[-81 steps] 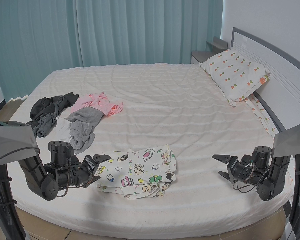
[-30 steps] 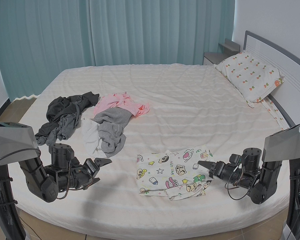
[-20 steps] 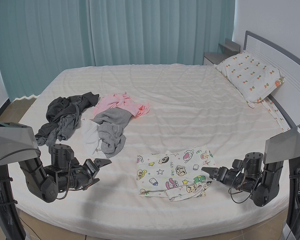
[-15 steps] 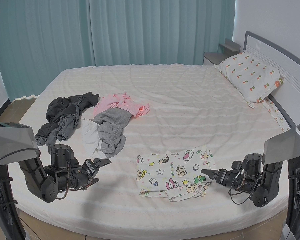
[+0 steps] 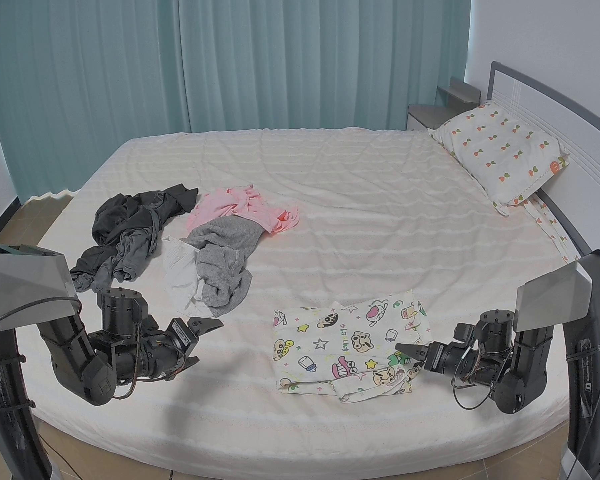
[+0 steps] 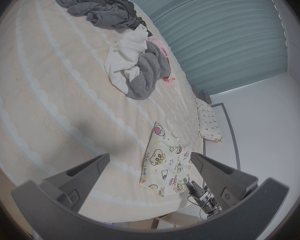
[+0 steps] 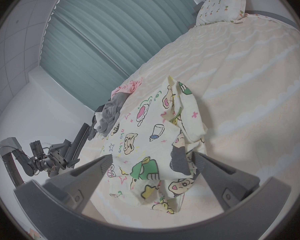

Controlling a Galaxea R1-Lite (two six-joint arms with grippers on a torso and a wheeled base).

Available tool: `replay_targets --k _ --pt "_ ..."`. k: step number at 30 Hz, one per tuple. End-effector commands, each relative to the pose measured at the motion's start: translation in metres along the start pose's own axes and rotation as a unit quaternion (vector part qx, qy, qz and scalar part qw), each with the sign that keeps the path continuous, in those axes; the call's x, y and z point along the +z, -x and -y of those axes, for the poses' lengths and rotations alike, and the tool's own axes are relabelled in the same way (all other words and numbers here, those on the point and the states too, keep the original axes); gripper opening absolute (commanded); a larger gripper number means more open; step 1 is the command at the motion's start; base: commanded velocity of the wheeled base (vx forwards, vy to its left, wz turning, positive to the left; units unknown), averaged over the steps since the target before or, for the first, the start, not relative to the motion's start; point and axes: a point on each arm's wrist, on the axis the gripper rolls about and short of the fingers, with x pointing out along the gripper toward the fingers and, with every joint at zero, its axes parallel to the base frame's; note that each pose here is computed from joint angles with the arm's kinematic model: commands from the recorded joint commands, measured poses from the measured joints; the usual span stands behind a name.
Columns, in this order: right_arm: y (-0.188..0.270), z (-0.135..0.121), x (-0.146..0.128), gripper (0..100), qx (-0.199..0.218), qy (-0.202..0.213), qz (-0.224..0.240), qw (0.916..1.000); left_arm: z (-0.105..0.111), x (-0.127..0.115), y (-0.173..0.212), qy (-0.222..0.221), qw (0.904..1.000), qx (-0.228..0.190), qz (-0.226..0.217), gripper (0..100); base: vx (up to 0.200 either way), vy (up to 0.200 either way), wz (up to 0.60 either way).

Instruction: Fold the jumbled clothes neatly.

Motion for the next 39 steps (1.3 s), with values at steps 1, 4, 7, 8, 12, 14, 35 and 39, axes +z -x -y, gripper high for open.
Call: replay_targets --k 1,4,7,8,12,14,35,39 --pt "-0.002 0.003 -0.003 0 -0.002 0.000 -0.001 1.0000 0.000 0.000 0.000 0.000 1.0000 0.000 0.000 100 0.000 0.000 0.00" --pt "0.004 -0.001 0.003 0 -0.003 -0.001 0.008 1.0000 0.000 0.000 0.000 0.000 1.0000 0.000 0.000 100 0.000 0.000 0.00" --pt "0.012 -0.004 0.003 0 -0.003 -0.002 0.005 1.0000 0.000 0.000 0.000 0.001 1.0000 0.000 0.000 100 0.000 0.000 0.00" --pt "0.015 -0.004 0.003 0 -0.005 -0.004 0.004 1.0000 -0.001 0.000 0.000 0.000 1.0000 0.001 0.000 100 0.000 0.000 0.00" --pt "0.022 -0.005 0.000 0 -0.010 -0.007 -0.004 0.9999 -0.001 0.000 0.000 0.000 1.0000 0.001 0.000 100 0.000 0.000 0.00" --pt "0.026 -0.007 0.001 0 -0.010 -0.009 -0.005 0.9999 -0.001 0.000 0.000 0.000 1.0000 0.001 0.000 100 0.000 0.000 0.00" --pt "0.054 -0.007 -0.007 0 -0.007 0.013 -0.042 0.9990 -0.001 0.000 0.000 0.000 1.0000 0.002 0.001 100 0.000 0.000 0.00" --pt "0.054 -0.003 -0.014 0 -0.014 0.016 -0.056 0.9982 0.000 0.000 0.000 0.000 1.0000 0.001 0.002 100 0.000 0.000 0.00"
